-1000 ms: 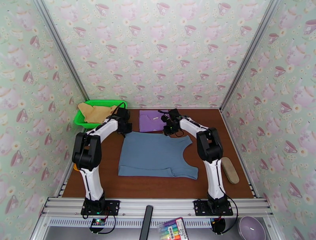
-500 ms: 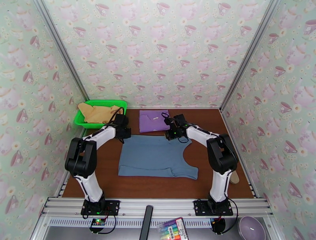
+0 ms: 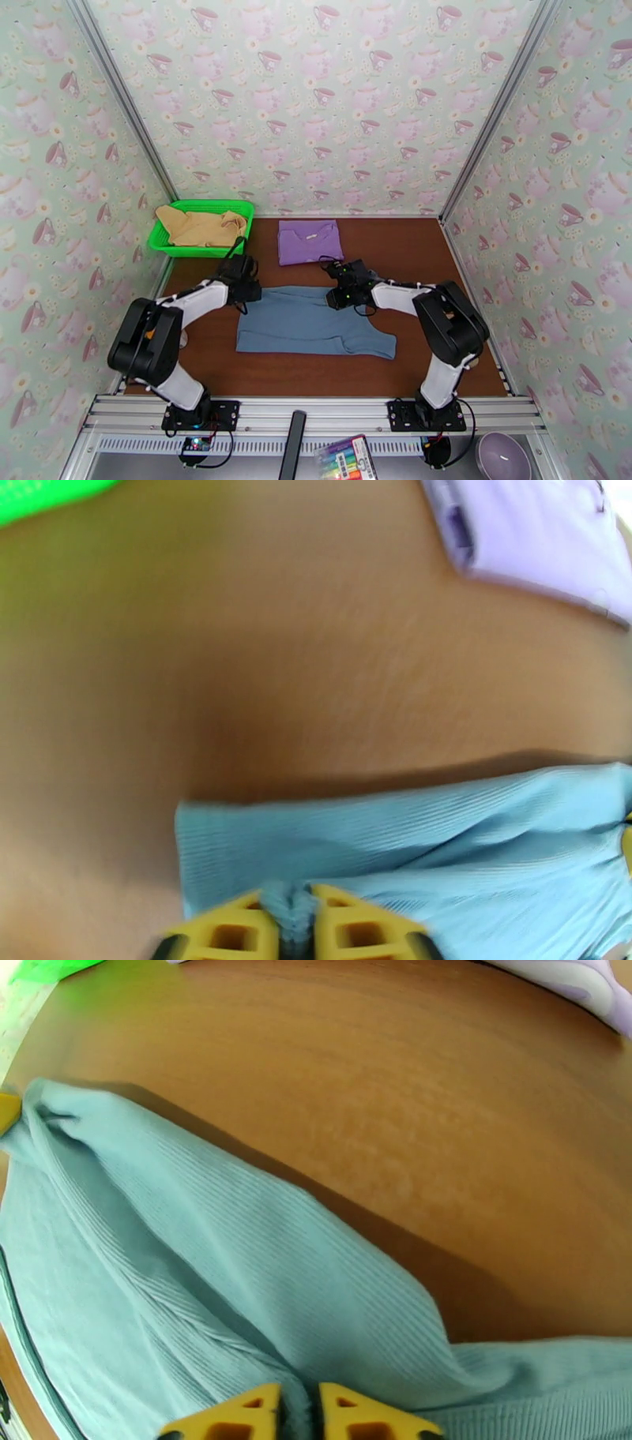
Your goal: Fold and stack the mixed laundry pile
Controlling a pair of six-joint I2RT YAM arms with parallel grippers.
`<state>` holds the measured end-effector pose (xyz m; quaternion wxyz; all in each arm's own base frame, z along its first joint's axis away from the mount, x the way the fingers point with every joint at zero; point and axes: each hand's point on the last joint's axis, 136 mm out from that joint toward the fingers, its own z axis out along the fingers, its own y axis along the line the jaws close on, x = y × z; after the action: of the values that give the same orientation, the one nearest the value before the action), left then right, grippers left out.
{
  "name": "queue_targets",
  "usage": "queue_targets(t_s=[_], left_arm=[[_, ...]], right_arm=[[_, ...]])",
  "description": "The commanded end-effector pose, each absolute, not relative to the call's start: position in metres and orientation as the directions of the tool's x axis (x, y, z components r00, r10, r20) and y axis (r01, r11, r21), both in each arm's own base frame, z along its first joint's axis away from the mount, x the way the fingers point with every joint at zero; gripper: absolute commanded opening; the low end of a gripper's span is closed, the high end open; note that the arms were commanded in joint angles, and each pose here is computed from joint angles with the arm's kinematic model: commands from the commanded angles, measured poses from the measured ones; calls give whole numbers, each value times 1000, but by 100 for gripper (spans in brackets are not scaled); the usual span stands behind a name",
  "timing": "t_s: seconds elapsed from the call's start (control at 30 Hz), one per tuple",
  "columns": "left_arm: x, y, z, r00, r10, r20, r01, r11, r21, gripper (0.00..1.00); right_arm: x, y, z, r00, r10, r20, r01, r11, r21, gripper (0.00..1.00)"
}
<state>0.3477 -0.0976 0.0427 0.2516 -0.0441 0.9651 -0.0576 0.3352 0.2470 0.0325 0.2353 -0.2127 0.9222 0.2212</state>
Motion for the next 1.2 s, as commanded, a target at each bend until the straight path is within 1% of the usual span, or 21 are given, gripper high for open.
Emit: queue_targets(t_s=[0.0,0.07,0.17,0.23,0.3,0.33,0.37,0.4,0.43,0.47,0.5,0.53,0.6,0.73,0.9,0.93,0.97,1.03,1.17], left_arm=[[348,-92,77,-773,-178,-609,-118,983,-138,46],[339,-88,91,-749,-173,-640,-124,985,-122,53],[334,-78,111,-724,-162,-670,-136,986,-92,57],[333,-75,118,-722,-151,-675,-134,988,-77,56],[337,-78,121,-723,-143,-675,-122,989,-80,53],[341,-80,120,-725,-143,-673,-114,990,-87,48],[346,-84,118,-732,-141,-666,-107,990,-93,38],[352,-86,115,-741,-141,-656,-104,990,-95,26],[360,-89,109,-756,-139,-640,-103,990,-93,13],[366,-90,103,-771,-134,-622,-103,991,-86,5],[375,-92,96,-787,-126,-604,-101,992,-76,0],[382,-94,89,-801,-119,-587,-100,993,-65,0],[396,-98,79,-816,-111,-567,-96,994,-56,0],[404,-95,60,-838,-92,-538,-96,995,-22,0],[390,-86,45,-861,-67,-505,-92,995,24,0],[389,-85,48,-859,-72,-508,-95,995,20,0],[379,-83,40,-869,-68,-491,-92,996,23,0],[369,-83,42,-869,-68,-491,-90,996,20,0],[351,-86,43,-876,-92,-473,-94,995,-21,0]], right_arm=[[338,228,53,-779,-217,-589,-430,868,249,33],[335,216,64,-770,-194,-608,-400,889,223,38],[333,204,79,-762,-181,-622,-370,910,188,40],[335,203,88,-760,-178,-625,-363,914,182,40],[340,210,91,-764,-179,-619,-370,908,195,40],[344,216,94,-765,-180,-618,-381,901,209,38],[349,223,93,-772,-181,-610,-387,894,225,34],[353,229,92,-778,-181,-602,-392,888,239,30],[359,235,89,-787,-184,-589,-394,884,251,23],[363,241,87,-795,-186,-577,-398,878,265,16],[367,246,83,-805,-186,-564,-399,872,282,10],[369,252,80,-811,-185,-555,-400,867,297,5],[371,257,72,-825,-182,-535,-398,859,321,0],[362,262,55,-853,-184,-488,-391,845,366,0],[340,259,34,-880,-174,-441,-371,833,411,0],[335,257,31,-884,-176,-432,-369,830,418,0],[331,256,30,-886,-173,-429,-366,830,422,0],[322,252,27,-890,-175,-421,-362,831,422,0],[308,242,24,-893,-164,-418,-349,840,415,0]])
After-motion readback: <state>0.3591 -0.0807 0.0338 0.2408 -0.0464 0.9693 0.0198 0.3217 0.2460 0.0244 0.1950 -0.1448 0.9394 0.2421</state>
